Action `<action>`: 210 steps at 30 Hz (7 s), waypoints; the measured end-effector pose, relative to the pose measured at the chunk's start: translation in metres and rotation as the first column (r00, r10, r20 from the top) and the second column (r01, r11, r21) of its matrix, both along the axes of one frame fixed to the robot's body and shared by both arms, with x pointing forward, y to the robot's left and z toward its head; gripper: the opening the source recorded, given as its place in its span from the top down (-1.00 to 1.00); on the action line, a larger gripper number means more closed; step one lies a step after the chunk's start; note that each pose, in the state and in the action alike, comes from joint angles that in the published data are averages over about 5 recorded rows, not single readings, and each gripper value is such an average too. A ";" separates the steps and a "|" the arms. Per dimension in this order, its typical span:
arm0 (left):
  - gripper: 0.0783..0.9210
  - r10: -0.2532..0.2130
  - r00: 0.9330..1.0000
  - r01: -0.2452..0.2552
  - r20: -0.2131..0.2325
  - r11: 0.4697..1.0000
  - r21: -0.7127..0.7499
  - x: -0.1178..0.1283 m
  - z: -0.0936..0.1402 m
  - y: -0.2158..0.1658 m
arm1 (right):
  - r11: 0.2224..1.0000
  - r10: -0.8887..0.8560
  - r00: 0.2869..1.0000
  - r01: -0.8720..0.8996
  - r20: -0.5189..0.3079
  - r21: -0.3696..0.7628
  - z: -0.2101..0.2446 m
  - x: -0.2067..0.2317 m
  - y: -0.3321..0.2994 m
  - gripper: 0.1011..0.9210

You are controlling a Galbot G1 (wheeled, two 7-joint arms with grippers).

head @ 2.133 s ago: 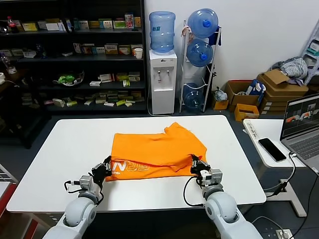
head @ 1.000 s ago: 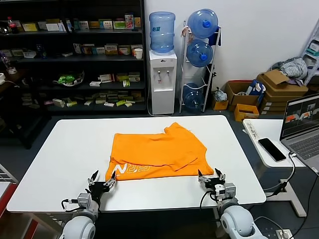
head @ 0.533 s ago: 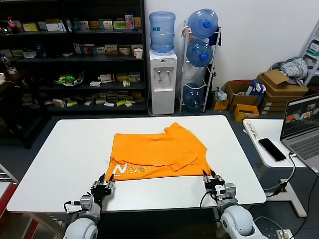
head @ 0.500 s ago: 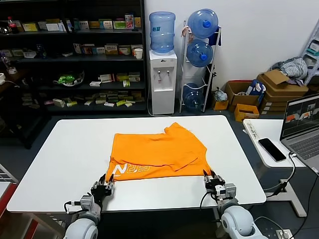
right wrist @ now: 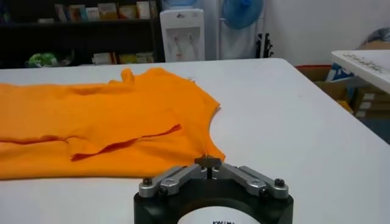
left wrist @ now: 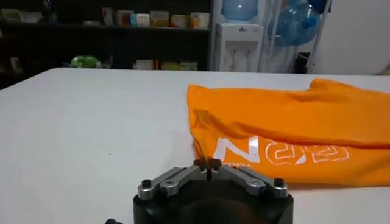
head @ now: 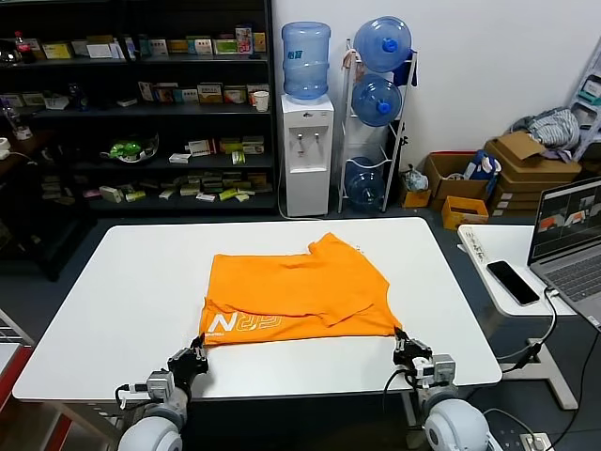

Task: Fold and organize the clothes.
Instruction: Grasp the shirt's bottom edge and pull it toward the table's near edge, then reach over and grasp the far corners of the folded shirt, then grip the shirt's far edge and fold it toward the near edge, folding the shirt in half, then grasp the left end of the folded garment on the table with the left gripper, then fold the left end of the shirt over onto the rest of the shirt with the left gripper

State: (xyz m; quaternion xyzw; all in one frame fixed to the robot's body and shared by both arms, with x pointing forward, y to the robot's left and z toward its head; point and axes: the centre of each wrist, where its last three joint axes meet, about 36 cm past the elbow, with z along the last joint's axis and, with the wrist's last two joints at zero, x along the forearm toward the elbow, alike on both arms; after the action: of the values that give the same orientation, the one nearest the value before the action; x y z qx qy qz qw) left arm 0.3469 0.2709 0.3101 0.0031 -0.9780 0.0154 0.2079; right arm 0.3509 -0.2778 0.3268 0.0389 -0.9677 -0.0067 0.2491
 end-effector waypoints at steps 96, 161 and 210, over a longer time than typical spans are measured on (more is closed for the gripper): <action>0.97 -0.079 0.996 0.080 0.046 0.997 0.001 0.153 0.030 0.024 | 0.990 0.118 0.989 -0.124 0.087 0.067 0.014 0.181 0.041 0.94; 0.78 -0.058 0.994 0.058 -0.093 0.998 -0.004 -0.021 0.006 0.000 | 0.995 0.088 0.996 -0.087 0.007 -0.047 0.086 -0.014 -0.017 -0.76; 0.94 -0.080 0.997 0.079 -0.016 0.994 -0.079 -0.028 0.112 0.012 | 0.999 0.048 0.989 -0.047 0.139 -0.008 0.045 0.011 0.003 -0.76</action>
State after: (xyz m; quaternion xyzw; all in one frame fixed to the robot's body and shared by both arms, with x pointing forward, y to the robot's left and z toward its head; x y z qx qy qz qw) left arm 0.3186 0.2831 0.4223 -0.0437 -0.9740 0.0453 0.2177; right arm 0.3621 -0.2748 0.3720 0.0616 -0.9815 0.0043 0.1811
